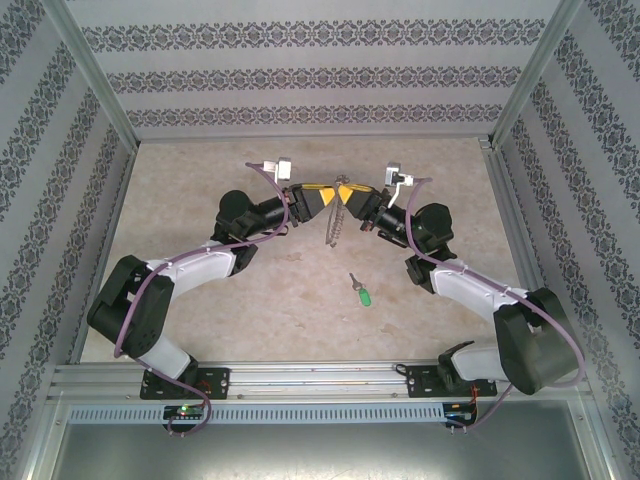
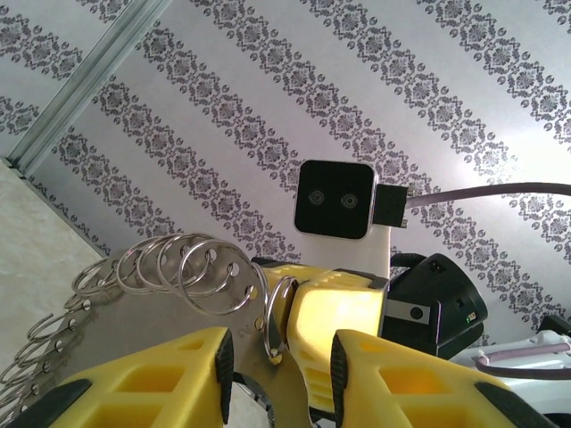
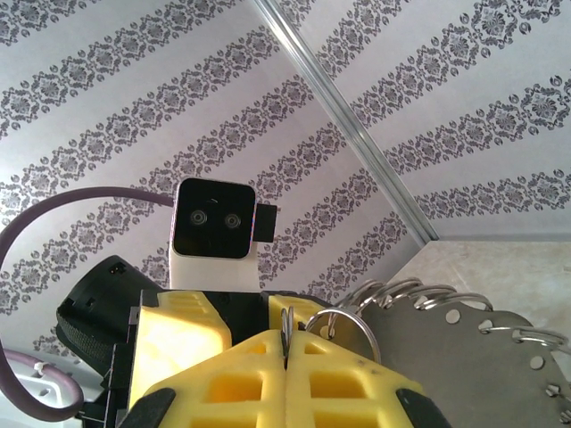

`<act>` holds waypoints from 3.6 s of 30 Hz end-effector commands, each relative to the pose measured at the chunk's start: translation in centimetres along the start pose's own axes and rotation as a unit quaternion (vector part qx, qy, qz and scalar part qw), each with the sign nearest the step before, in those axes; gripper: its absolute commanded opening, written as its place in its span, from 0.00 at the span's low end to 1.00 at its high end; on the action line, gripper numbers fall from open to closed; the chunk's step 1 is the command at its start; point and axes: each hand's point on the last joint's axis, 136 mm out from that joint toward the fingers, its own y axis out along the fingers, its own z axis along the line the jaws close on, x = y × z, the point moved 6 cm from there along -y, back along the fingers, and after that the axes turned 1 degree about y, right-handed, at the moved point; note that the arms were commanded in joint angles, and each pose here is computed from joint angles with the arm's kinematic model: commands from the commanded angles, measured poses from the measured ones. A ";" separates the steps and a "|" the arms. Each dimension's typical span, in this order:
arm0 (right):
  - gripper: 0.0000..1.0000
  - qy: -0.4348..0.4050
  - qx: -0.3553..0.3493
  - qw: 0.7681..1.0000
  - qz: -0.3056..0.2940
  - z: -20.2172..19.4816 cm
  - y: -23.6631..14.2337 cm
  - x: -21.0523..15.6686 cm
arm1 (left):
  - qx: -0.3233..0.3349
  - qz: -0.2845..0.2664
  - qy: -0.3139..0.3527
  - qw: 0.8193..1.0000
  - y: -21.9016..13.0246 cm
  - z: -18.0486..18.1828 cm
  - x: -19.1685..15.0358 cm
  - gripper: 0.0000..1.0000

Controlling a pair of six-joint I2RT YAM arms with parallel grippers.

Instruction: Put the keys on the keyring

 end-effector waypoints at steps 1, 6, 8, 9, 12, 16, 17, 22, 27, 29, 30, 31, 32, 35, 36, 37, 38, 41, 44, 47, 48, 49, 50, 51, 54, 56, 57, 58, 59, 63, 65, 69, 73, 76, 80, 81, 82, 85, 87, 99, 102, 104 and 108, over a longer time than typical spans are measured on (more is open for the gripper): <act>0.00 -0.025 0.046 0.999 -0.015 2.0 0.8 1.2 | -0.043 -0.014 0.027 0.999 0.9 -2.0 1.0 0.35; 0.00 -0.022 0.048 0.999 -0.011 1.8 1.0 1.1 | -0.046 -0.014 0.029 0.998 1.0 -2.0 1.0 0.34; 0.00 -0.021 0.049 0.999 -0.010 1.8 1.0 1.1 | -0.047 -0.013 0.029 0.998 1.0 -2.0 1.0 0.32; 0.00 -0.019 0.048 0.999 -0.010 1.7 1.0 1.0 | -0.048 -0.011 0.028 0.998 1.1 -2.0 0.9 0.32; 0.00 -0.020 0.048 0.999 -0.011 1.7 1.0 1.0 | -0.049 -0.010 0.028 0.998 1.2 -1.8 0.8 0.29; 0.00 -0.019 0.046 0.999 -0.009 1.7 1.0 1.0 | -0.053 -0.013 0.026 0.998 1.2 -1.7 0.7 0.17; 0.00 -0.019 0.046 0.999 -0.009 1.7 1.0 1.0 | -0.053 -0.014 0.025 0.998 1.2 -1.7 0.7 0.12; 0.15 -0.010 0.026 1.000 -0.012 1.1 -0.1 1.3 | -0.052 -0.015 0.026 0.998 1.1 -1.5 0.6 0.00; 0.27 -0.006 -0.011 1.000 -0.025 0.4 -3.0 2.2 | -0.050 0.011 0.056 0.997 1.0 -1.7 0.3 0.00; 0.28 -0.009 -0.025 1.000 -0.016 0.6 -3.6 2.1 | -0.052 0.031 0.076 0.995 0.9 -1.9 0.1 0.00; 0.28 -0.013 -0.031 0.999 -0.007 0.7 -3.9 2.0 | -0.054 0.041 0.088 0.994 0.8 -2.0 0.0 0.00; 0.28 -0.015 -0.037 0.999 -0.001 0.8 -4.1 1.8 | -0.059 0.049 0.097 0.992 0.8 -2.2 -0.1 0.00; 0.29 -0.016 -0.044 0.999 0.006 0.9 -4.3 1.6 | -0.066 0.058 0.108 0.990 0.7 -2.4 -0.1 0.00; 0.31 -0.017 -0.049 0.998 0.020 1.2 -4.8 1.2 | -0.084 0.083 0.124 0.985 0.6 -2.8 -0.2 0.00; 0.31 -0.016 -0.048 0.998 0.023 1.3 -4.9 1.0 | -0.091 0.092 0.128 0.983 0.6 -2.9 -0.1 0.00; 0.32 -0.013 -0.045 0.999 0.027 1.4 -5.0 0.9 | -0.096 0.100 0.130 0.982 0.6 -3.0 -0.1 0.00; 0.32 -0.011 -0.041 0.999 0.031 1.6 -5.0 0.8 | -0.099 0.109 0.133 0.980 0.6 -3.0 -0.2 0.00; 0.32 -0.002 -0.028 0.999 0.046 1.9 -4.9 0.2 | -0.107 0.135 0.137 0.975 0.7 -3.1 -0.1 0.00; 0.32 0.003 -0.018 0.998 0.057 2.2 -4.8 -0.4 | -0.100 0.153 0.140 0.973 0.7 -2.9 -0.1 0.00; 0.32 0.005 -0.018 0.998 0.061 2.3 -4.8 -1.1 | -0.097 0.163 0.141 0.972 0.7 -2.7 -0.1 0.00; 0.31 0.004 -0.017 0.998 0.062 2.4 -4.8 -1.2 | -0.097 0.165 0.140 0.971 0.7 -2.7 -0.1 0.00; 0.31 0.004 -0.015 0.998 0.064 2.4 -4.7 -1.4 | -0.096 0.168 0.138 0.971 0.8 -2.5 -0.1 0.00; 0.31 0.005 -0.013 0.998 0.068 2.4 -4.7 -1.6 | -0.096 0.169 0.138 0.971 0.8 -2.5 -0.1 0.00; 0.30 0.007 -0.012 0.997 0.070 2.4 -4.6 -1.7 | -0.095 0.171 0.137 0.971 0.9 -2.5 -0.1 0.00; 0.30 0.007 -0.011 0.997 0.073 2.3 -4.3 -2.0 | -0.094 0.172 0.136 0.971 1.0 -2.4 0.0 0.00; 0.29 0.007 -0.010 0.997 0.073 2.3 -4.1 -2.0 | -0.094 0.173 0.134 0.971 1.0 -2.4 0.0 0.00; 0.29 0.007 -0.010 0.997 0.072 2.3 -4.0 -2.0 | -0.094 0.173 0.134 0.971 1.1 -2.3 0.0 0.00; 0.29 0.006 -0.009 0.997 0.072 2.3 -3.8 -2.0 | -0.093 0.174 0.132 0.971 1.1 -2.3 0.0 0.00; 0.29 0.006 -0.007 0.997 0.073 2.3 -3.7 -1.9 | -0.094 0.174 0.132 0.971 1.1 -2.3 0.0 0.00; 0.26 0.005 -0.003 0.997 0.073 2.4 -3.2 -1.7 | -0.093 0.175 0.128 0.972 1.1 -2.2 0.0 0.00; 0.25 0.004 -0.003 0.997 0.072 2.4 -3.1 -1.6 | -0.094 0.176 0.126 0.972 1.1 -2.1 -0.1 0.00; 0.24 0.000 -0.005 0.998 0.069 2.4 -3.1 -1.3 | -0.095 0.178 0.123 0.972 1.2 -2.0 -0.2 0.00; 0.25 -0.003 -0.007 0.998 0.065 2.5 -3.2 -1.0 | -0.094 0.180 0.120 0.972 1.1 -1.8 -0.3 0.00; 0.27 -0.007 -0.006 0.998 0.063 2.7 -3.3 -0.8 | -0.094 0.181 0.119 0.972 1.1 -1.7 -0.4 0.00; 0.26 -0.008 -0.003 0.998 0.064 2.9 -3.2 -0.7 | -0.095 0.182 0.118 0.972 1.1 -1.7 -0.4 0.00; 0.26 -0.008 -0.004 0.998 0.064 2.8 -3.2 -0.6 | -0.097 0.182 0.117 0.971 1.1 -1.8 -0.5 0.00; 0.25 -0.008 -0.003 0.998 0.063 2.8 -3.2 -0.6 | -0.098 0.183 0.117 0.971 1.1 -1.8 -0.4 0.00; 0.23 -0.009 -0.003 0.998 0.062 2.9 -3.1 -0.5 | -0.101 0.186 0.114 0.971 1.1 -1.8 -0.5 0.00; 0.18 -0.010 -0.004 0.998 0.060 2.9 -3.1 -0.5 | -0.101 0.187 0.111 0.971 1.1 -1.7 -0.6 0.00; 0.00 -0.030 -0.007 0.999 0.038 2.6 -3.2 0.0 | -0.053 0.122 0.112 0.985 0.5 -2.2 1.7 0.29; 0.00 -0.034 -0.004 0.999 0.022 2.7 -3.4 0.5 | -0.026 0.077 0.105 0.991 -0.4 -2.3 3.1 0.33; 0.00 -0.040 0.003 0.999 0.008 3.1 -3.6 0.9 | -0.022 0.065 0.093 0.993 -0.6 -2.6 3.4 0.33; 0.00 -0.055 0.006 0.998 -0.023 3.7 -3.9 1.6 | -0.022 0.046 0.077 0.996 -0.9 -2.8 3.6 0.32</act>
